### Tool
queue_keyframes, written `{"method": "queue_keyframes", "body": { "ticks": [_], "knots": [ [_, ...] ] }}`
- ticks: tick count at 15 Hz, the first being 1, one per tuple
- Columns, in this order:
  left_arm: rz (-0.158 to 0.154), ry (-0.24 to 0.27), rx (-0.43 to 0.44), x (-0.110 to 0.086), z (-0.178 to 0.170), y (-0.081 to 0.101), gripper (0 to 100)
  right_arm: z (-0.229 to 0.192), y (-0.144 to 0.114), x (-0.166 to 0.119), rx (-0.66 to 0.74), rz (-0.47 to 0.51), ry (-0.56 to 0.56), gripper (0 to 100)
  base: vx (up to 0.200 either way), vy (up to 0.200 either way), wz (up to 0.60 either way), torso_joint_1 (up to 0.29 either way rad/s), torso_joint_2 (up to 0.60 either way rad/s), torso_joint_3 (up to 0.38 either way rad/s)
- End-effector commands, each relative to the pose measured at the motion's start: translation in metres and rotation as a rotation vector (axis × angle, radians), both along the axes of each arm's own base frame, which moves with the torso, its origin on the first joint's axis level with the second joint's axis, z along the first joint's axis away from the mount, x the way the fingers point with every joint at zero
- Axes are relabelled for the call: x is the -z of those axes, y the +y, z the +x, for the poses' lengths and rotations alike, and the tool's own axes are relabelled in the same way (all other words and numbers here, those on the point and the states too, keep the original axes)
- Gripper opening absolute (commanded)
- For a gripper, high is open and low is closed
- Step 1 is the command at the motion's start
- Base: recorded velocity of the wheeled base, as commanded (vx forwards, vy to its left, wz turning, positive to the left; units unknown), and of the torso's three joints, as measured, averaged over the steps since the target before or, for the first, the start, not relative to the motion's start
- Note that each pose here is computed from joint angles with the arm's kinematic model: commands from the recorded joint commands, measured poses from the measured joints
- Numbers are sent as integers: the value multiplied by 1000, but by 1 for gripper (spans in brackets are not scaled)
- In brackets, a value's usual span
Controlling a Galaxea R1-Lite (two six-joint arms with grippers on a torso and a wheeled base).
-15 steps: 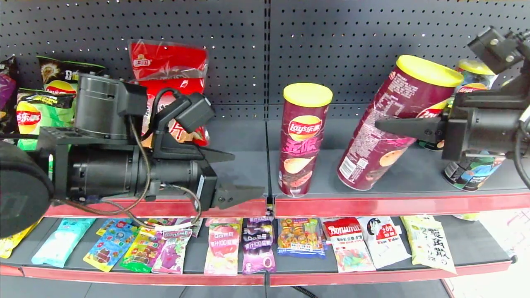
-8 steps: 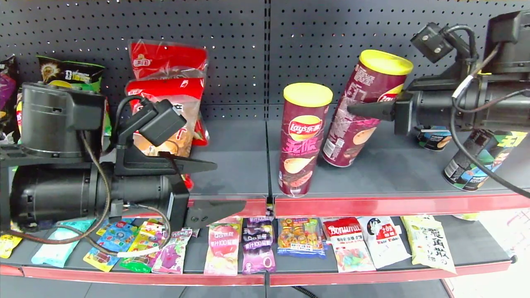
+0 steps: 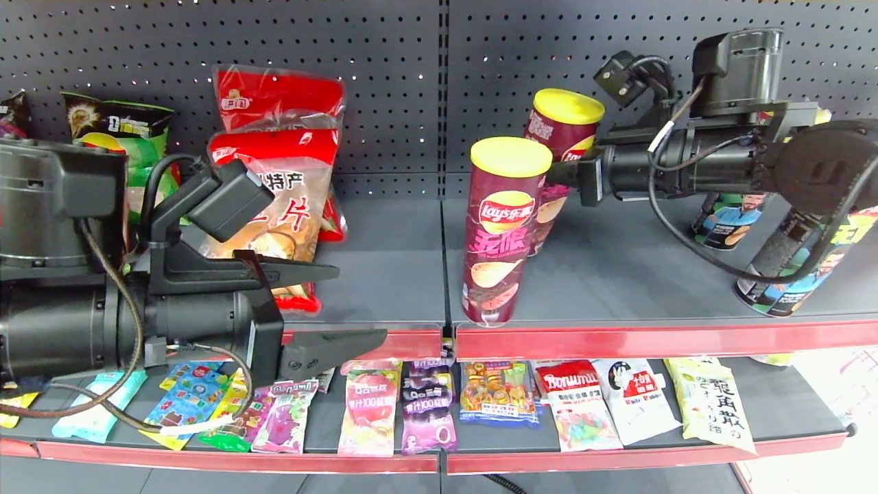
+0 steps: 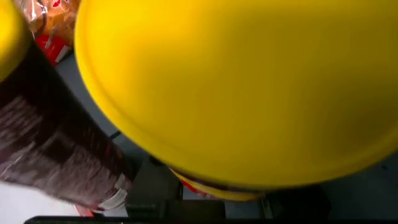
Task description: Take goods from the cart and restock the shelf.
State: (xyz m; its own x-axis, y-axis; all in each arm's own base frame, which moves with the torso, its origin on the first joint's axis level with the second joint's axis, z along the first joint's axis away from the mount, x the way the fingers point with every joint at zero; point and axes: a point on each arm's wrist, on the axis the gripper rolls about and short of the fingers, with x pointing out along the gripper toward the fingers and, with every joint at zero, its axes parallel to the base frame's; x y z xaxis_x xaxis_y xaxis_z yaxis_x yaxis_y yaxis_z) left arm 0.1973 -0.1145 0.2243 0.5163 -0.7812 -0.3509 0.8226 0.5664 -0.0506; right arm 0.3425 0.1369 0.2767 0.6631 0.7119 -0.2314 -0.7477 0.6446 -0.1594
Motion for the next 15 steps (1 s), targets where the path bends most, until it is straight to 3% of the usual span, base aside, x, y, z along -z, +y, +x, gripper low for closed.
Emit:
{"method": "queue_keyframes", "body": {
  "ticks": [1, 7, 14, 15],
  "knots": [
    [1, 1, -4, 1, 0, 1, 100, 13, 11, 8, -15, -3, 9, 0, 0, 0, 0, 0, 0, 0],
    [4, 11, -6, 3, 0, 1, 100, 23, 27, 13, -45, 0, 10, 0, 0, 0, 0, 0, 0, 0],
    [9, 19, -7, 6, 1, 1, 100, 25, 28, 16, -50, -1, 19, 0, 0, 0, 0, 0, 0, 0],
    [9, 20, -7, 6, 1, 2, 100, 25, 29, 15, -53, 0, 17, 100, 0, 0, 0, 0, 0, 0]
  ]
}}
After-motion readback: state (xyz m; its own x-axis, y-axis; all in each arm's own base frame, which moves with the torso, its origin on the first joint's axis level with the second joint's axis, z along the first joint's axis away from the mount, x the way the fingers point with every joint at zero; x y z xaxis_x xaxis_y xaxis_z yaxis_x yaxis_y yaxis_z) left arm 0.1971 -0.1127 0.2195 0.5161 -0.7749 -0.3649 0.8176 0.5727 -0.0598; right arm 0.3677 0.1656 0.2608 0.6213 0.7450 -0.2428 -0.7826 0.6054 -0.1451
